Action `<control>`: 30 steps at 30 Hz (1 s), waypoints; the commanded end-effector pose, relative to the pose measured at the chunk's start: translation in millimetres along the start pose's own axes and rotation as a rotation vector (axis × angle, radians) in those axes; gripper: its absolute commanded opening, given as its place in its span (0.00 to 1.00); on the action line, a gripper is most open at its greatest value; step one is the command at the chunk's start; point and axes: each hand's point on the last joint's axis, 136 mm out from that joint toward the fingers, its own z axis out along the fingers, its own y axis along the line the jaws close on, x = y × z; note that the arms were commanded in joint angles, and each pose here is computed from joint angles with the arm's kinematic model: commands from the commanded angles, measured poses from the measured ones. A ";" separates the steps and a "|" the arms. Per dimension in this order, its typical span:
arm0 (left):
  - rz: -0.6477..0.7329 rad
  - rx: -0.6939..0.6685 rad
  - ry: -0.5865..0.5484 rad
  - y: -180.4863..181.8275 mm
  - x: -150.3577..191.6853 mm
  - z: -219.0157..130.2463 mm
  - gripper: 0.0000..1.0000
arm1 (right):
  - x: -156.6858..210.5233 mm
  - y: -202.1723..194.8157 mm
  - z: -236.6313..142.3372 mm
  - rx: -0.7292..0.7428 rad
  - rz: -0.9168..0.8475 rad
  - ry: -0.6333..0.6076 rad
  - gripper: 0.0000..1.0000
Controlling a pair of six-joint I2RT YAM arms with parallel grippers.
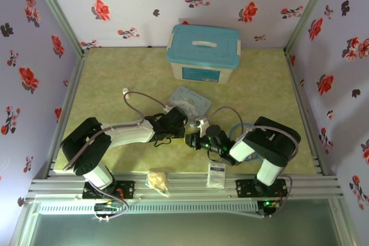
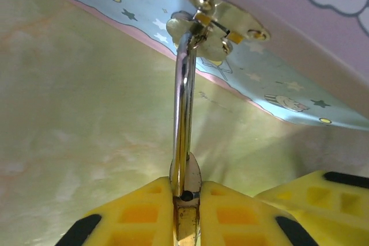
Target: Unlock a padlock with a key
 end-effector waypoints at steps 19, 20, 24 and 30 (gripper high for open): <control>0.342 -0.407 0.043 25.6 1.2 -8.1 0.19 | -36.9 -33.0 -12.8 0.259 0.067 -0.129 0.24; 0.365 -0.435 0.040 25.4 1.2 -10.1 0.19 | -35.8 -33.6 -12.6 0.259 0.071 -0.129 0.24; 0.411 -0.509 0.059 27.8 6.4 -11.9 0.23 | -34.2 -35.9 -11.2 0.262 0.080 -0.131 0.24; 0.411 -0.452 0.066 9.7 16.0 -10.5 0.30 | -32.0 -37.2 -8.0 0.266 0.073 -0.121 0.24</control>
